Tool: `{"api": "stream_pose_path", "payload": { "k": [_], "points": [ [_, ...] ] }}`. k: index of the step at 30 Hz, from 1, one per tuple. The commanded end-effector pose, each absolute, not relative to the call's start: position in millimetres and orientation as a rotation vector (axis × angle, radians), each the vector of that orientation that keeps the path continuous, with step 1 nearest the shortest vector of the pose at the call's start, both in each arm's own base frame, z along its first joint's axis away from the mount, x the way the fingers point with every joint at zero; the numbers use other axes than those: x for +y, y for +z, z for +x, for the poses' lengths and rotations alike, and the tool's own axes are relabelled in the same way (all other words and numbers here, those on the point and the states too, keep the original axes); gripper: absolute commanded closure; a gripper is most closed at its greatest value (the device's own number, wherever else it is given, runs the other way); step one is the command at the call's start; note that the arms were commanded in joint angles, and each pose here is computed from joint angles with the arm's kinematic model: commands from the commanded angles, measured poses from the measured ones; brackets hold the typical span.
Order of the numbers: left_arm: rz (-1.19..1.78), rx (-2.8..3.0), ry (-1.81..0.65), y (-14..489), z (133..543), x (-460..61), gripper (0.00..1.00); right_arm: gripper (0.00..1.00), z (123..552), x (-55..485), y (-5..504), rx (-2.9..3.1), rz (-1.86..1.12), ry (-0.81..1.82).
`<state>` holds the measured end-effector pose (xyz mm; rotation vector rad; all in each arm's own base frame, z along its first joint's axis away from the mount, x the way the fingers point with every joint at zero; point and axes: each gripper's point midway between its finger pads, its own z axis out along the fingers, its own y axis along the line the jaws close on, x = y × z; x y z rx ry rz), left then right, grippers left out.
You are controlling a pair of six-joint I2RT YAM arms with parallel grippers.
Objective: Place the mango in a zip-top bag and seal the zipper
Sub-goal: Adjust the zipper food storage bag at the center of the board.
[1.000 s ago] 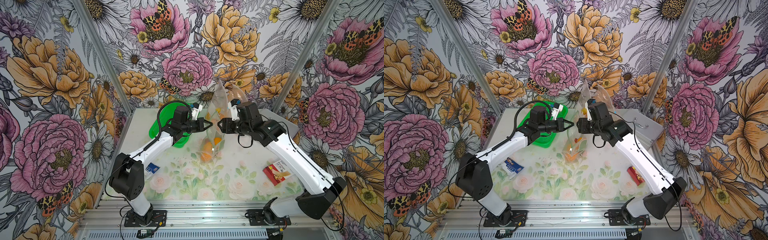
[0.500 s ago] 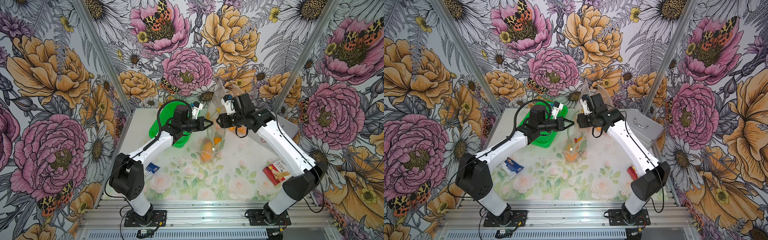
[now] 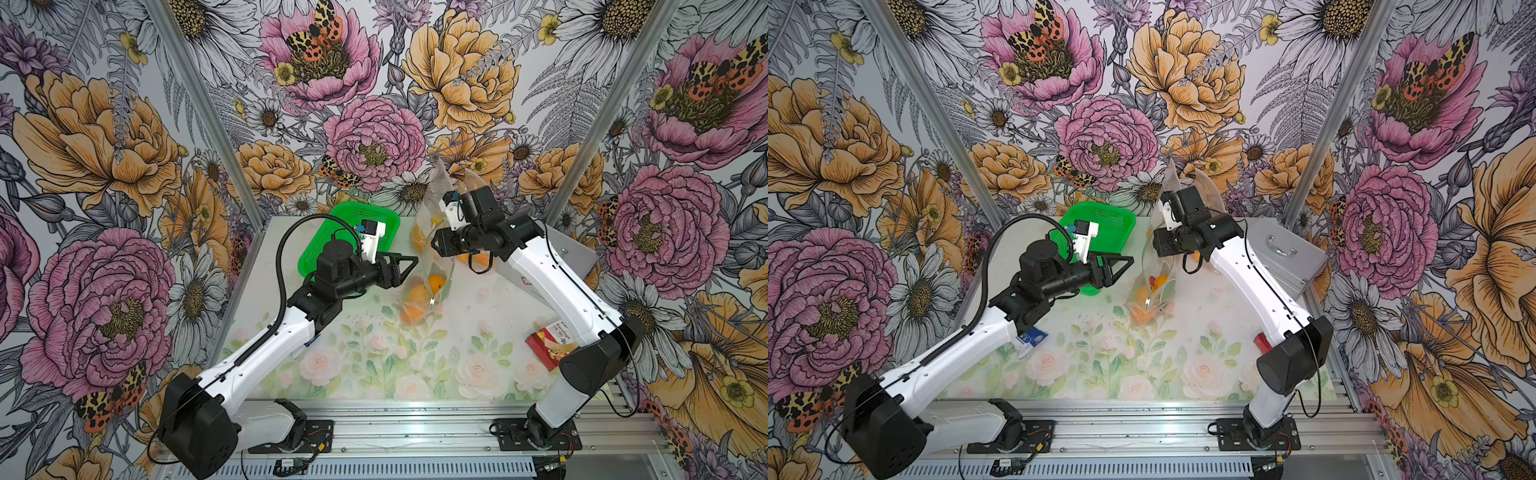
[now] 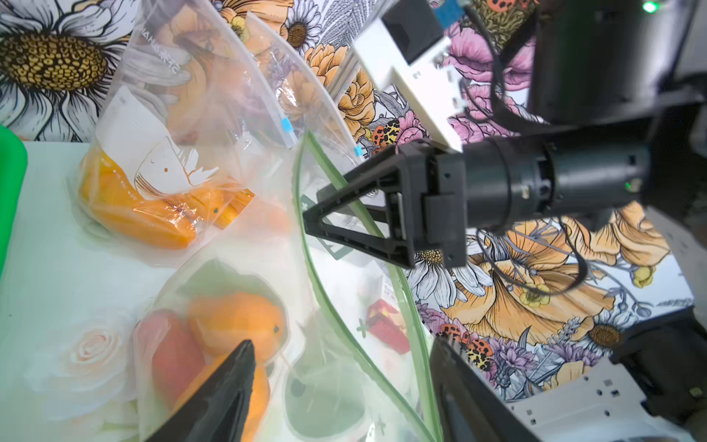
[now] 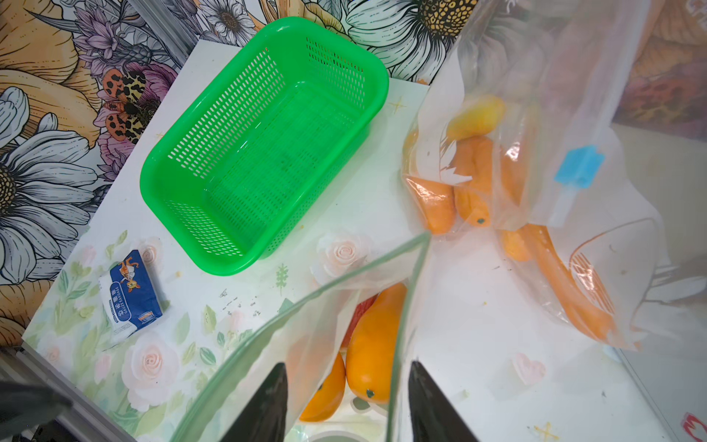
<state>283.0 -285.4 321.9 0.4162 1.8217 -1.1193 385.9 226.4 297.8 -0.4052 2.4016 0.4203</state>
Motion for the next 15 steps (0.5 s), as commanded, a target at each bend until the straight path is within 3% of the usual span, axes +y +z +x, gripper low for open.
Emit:
{"api": "stream_pose_path", "payload": {
  "k": [1, 7, 15],
  "points": [
    [0.521, 1.686, -0.877, 312, 264, -284, 0.18, 0.49, 391, 229, 313, 2.355, -0.419, 0.424],
    [0.697, 1.546, -0.763, 287, 218, -312, 0.15, 0.49, 394, 231, 316, 2.346, -0.419, 0.427],
    [0.632, 1.514, -0.696, 268, 231, -329, 0.16, 0.49, 396, 232, 315, 2.348, -0.418, 0.426]
  ]
}}
